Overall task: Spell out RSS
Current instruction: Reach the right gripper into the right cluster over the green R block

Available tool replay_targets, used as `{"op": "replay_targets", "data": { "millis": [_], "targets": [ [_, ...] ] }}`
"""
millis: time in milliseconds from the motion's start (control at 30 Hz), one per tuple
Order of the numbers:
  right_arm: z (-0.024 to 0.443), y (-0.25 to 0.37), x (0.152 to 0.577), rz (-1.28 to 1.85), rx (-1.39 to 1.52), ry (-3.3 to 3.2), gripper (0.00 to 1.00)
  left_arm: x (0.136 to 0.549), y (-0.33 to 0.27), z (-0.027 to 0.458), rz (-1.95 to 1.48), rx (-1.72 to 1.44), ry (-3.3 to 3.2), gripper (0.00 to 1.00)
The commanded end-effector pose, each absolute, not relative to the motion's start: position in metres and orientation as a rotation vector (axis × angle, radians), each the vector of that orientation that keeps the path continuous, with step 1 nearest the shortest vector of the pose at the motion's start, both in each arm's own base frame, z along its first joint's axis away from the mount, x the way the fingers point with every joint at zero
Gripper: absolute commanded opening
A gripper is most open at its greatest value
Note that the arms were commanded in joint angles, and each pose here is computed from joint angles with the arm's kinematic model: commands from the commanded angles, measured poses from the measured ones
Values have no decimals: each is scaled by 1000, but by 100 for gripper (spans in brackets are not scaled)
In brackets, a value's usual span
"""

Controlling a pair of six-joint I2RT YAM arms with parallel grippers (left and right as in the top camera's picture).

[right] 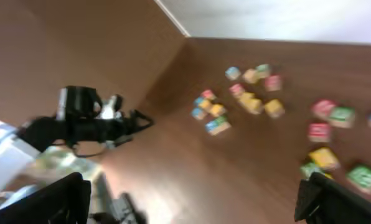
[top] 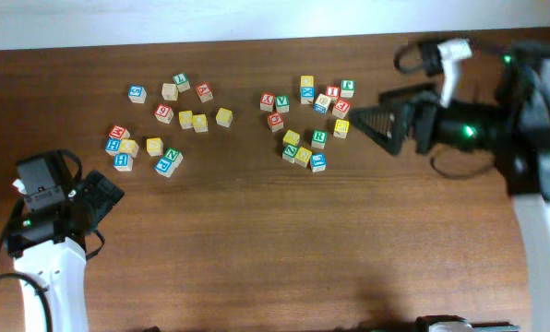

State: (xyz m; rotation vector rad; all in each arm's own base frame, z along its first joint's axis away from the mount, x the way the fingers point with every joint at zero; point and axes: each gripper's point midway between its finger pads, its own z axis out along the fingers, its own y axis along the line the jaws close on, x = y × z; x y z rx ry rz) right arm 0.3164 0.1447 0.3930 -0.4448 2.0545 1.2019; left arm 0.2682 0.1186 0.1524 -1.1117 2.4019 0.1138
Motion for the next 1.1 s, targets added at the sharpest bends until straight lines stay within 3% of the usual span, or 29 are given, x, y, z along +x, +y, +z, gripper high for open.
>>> {"op": "replay_targets", "data": {
  "millis": [0,100,267,667,733,767,933,1067],
  "targets": [
    [374,164,333,1354,-432,2116,99,271,121,157,106,-1128,2380,99],
    [320,162,367,1067,-186,2362,99,271,121,157,106,-1128,2380,99],
    [273,166,393,701,18,2508,98,271,121,157,106,-1128,2380,99],
    [176,178,441,628,196,2756,100,271,121,157,106,-1128,2380,99],
    [162,179,446,621,207,2774,85,271,121,157,106,-1128,2380,99],
    [153,178,449,608,251,2787,82,271,121,157,106,-1128,2380,99],
    [108,152,456,350,554,2823,79,271,121,157,106,-1128,2380,99],
    [96,141,459,212,563,2812,79,271,121,157,106,-1128,2380,99]
  ]
}}
